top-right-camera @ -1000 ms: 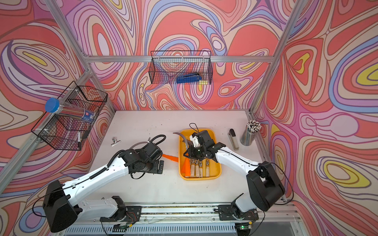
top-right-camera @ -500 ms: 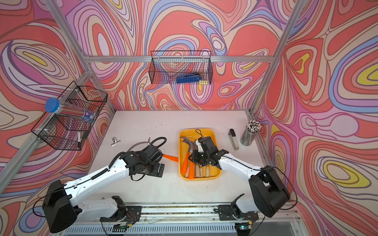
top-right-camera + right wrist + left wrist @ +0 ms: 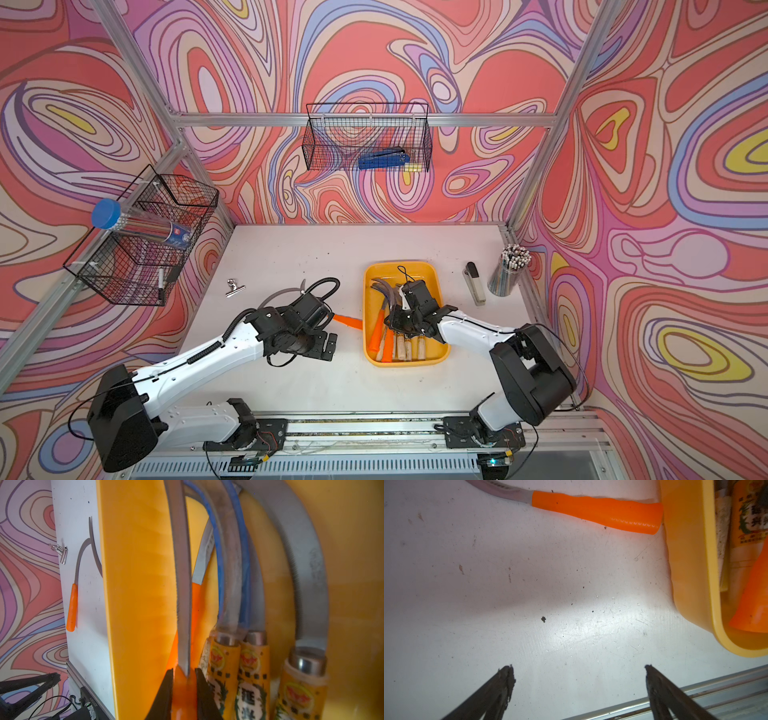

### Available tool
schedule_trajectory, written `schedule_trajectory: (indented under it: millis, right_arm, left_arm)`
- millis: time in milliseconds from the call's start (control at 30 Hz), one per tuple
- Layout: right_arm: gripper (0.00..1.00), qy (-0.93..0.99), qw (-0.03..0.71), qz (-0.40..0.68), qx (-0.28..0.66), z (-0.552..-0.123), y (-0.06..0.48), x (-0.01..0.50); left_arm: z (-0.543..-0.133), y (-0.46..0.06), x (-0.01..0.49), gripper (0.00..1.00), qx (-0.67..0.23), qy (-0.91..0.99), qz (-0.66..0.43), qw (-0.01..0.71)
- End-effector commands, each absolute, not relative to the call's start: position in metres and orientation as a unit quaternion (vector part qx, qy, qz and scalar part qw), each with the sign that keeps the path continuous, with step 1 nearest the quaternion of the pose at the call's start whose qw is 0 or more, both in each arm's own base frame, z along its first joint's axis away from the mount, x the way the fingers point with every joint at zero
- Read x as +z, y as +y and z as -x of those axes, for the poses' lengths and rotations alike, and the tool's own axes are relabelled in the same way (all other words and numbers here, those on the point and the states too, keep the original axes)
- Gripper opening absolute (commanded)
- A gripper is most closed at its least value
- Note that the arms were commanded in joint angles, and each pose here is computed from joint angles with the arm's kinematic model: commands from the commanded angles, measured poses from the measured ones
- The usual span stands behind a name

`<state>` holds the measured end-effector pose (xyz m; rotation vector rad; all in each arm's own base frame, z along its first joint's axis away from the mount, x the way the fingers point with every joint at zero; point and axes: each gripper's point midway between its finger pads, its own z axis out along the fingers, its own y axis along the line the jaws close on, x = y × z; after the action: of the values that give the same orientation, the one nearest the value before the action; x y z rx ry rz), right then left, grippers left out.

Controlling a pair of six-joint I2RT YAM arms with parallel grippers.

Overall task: Put small sickles into storage boxes
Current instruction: Place the sickle in the storage box.

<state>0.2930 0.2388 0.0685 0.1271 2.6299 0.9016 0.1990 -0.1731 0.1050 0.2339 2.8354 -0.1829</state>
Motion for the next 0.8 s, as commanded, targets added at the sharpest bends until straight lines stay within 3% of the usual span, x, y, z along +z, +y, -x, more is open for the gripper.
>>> schedule_trajectory:
  millis: [0,133,233,300,367,433,767]
  right_arm:
    - [0.05,0.926,0.191,-0.049,0.322,-0.304,0.242,0.067]
    - [0.16,0.928,0.186,-0.044,0.320,-0.306,0.244,0.064]
    - [0.32,0.932,0.191,-0.041,0.306,-0.307,0.240,0.068]
    - [0.53,0.932,0.203,-0.036,0.298,-0.308,0.237,0.079]
    - [0.82,0.931,0.212,-0.031,0.295,-0.307,0.234,0.092]
    - [0.98,0.932,0.222,-0.025,0.286,-0.307,0.230,0.104]
    - [0.98,0.919,0.251,-0.010,0.303,-0.302,0.228,0.146]
  left_arm:
    - [-0.199,-0.174,0.100,1.00,-0.062,0.984,-0.089,0.138]
    - [-0.201,-0.175,0.097,1.00,-0.060,0.985,-0.089,0.135]
    - [-0.202,-0.174,0.095,1.00,-0.056,0.986,-0.087,0.131]
    - [-0.203,-0.173,0.094,1.00,-0.055,0.987,-0.084,0.129]
    - [-0.203,-0.170,0.094,1.00,-0.053,0.987,-0.078,0.127]
    - [-0.205,-0.168,0.094,1.00,-0.052,0.988,-0.071,0.127]
    - [-0.228,-0.140,0.091,1.00,-0.028,0.992,0.011,0.121]
